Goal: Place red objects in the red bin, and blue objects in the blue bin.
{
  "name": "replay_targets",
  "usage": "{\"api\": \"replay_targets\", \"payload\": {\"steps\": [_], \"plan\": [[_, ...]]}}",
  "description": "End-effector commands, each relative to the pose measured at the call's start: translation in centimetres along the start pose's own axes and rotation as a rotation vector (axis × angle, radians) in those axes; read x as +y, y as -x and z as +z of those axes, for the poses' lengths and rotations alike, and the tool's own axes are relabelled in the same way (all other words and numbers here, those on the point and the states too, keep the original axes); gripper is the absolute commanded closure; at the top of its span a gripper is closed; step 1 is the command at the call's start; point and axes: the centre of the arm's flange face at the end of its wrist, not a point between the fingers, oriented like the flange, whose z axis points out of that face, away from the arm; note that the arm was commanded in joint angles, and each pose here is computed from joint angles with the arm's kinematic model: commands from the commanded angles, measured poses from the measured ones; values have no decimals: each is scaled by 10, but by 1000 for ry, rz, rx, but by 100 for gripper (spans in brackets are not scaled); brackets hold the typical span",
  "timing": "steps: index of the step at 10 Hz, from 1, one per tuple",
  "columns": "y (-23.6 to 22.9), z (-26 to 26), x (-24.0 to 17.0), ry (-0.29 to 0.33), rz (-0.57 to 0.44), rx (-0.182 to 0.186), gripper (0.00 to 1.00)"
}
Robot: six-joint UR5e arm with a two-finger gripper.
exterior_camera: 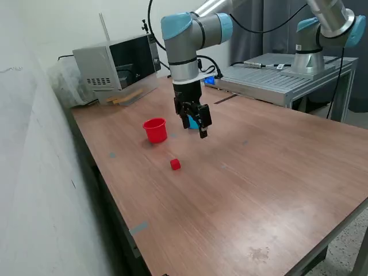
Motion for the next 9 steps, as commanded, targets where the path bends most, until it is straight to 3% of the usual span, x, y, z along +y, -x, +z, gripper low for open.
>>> {"api": "replay_targets", "payload": {"steps": [1, 2, 9], "plan": [[4, 12, 19, 1, 51, 8, 0], [-7, 43, 25, -22, 42, 5, 0], [18, 68, 52, 19, 72, 9, 0]]}}
